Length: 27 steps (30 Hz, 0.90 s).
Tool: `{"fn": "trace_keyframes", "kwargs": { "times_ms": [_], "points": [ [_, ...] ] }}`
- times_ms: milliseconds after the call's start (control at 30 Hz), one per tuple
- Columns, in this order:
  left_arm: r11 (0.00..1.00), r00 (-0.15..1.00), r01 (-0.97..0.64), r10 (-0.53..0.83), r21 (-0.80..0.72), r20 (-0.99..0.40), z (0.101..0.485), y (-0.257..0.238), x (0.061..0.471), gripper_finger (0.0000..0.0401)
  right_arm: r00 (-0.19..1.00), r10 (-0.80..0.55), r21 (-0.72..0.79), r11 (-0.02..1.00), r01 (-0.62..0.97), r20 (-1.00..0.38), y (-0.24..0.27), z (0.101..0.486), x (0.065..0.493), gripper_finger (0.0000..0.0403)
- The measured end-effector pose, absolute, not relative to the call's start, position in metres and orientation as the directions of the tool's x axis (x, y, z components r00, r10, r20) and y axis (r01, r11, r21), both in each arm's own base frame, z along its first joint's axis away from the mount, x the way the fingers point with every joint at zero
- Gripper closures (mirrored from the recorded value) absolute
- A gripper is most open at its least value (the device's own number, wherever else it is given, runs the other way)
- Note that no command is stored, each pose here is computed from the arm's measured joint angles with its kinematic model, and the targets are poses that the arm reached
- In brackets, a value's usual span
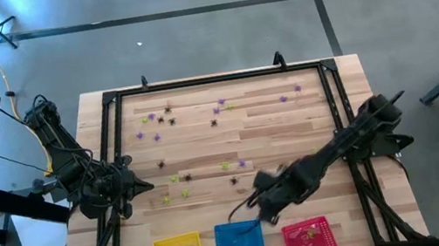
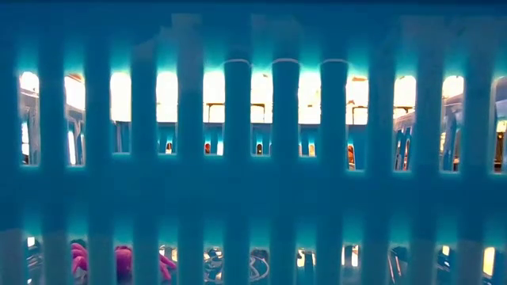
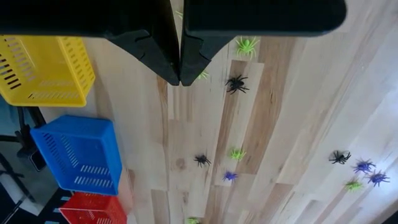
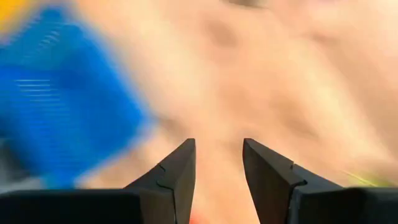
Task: Sort Halloween decoration
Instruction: Put the green spider toy into the red bin
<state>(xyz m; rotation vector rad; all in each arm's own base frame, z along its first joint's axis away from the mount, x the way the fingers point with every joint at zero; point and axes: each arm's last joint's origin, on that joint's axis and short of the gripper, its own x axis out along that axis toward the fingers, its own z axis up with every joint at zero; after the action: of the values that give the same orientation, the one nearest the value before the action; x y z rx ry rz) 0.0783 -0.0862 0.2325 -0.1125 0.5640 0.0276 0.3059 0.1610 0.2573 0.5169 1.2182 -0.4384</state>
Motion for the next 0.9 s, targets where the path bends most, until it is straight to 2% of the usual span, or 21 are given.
{"fn": "trace_keyframes", "kwargs": {
  "times_ms": [133,233,400,533,700,900],
  "points": [
    [0.994,0.845,-0.057,-0.005,-0.099,-0.535,0.232,-0.086,0.078,0.0401,0.027,-0.210,-0.127,0.684,0.718,-0.977,0.128,0.263,0.264,0.0275],
    [0.994,0.844,-0.056,-0.004,-0.096,-0.537,0.232,-0.086,0.078,0.0401,-0.050,-0.220,-0.175,0.596,0.783,-0.974,0.108,0.256,0.236,0.0275],
    [0.994,0.843,-0.057,-0.003,-0.094,-0.538,0.232,-0.086,0.078,0.0401,-0.043,-0.122,-0.098,0.502,0.860,-0.992,0.085,0.217,0.196,0.0275],
    [0.994,0.841,-0.053,-0.007,-0.095,-0.541,0.232,-0.086,0.078,0.0401,-0.009,-0.086,-0.048,0.465,0.884,-0.996,0.073,0.189,0.169,0.0275],
    [0.994,0.841,-0.053,-0.006,-0.094,-0.541,0.232,-0.086,0.078,0.0401,0.016,-0.079,-0.019,0.421,0.907,-0.997,0.062,0.169,0.145,0.0275],
    [0.994,0.843,-0.057,-0.002,-0.092,-0.538,0.232,-0.086,0.078,0.0401,0.123,-0.131,0.059,0.409,0.911,-0.984,0.055,0.153,0.137,0.0275]
  ]
}}
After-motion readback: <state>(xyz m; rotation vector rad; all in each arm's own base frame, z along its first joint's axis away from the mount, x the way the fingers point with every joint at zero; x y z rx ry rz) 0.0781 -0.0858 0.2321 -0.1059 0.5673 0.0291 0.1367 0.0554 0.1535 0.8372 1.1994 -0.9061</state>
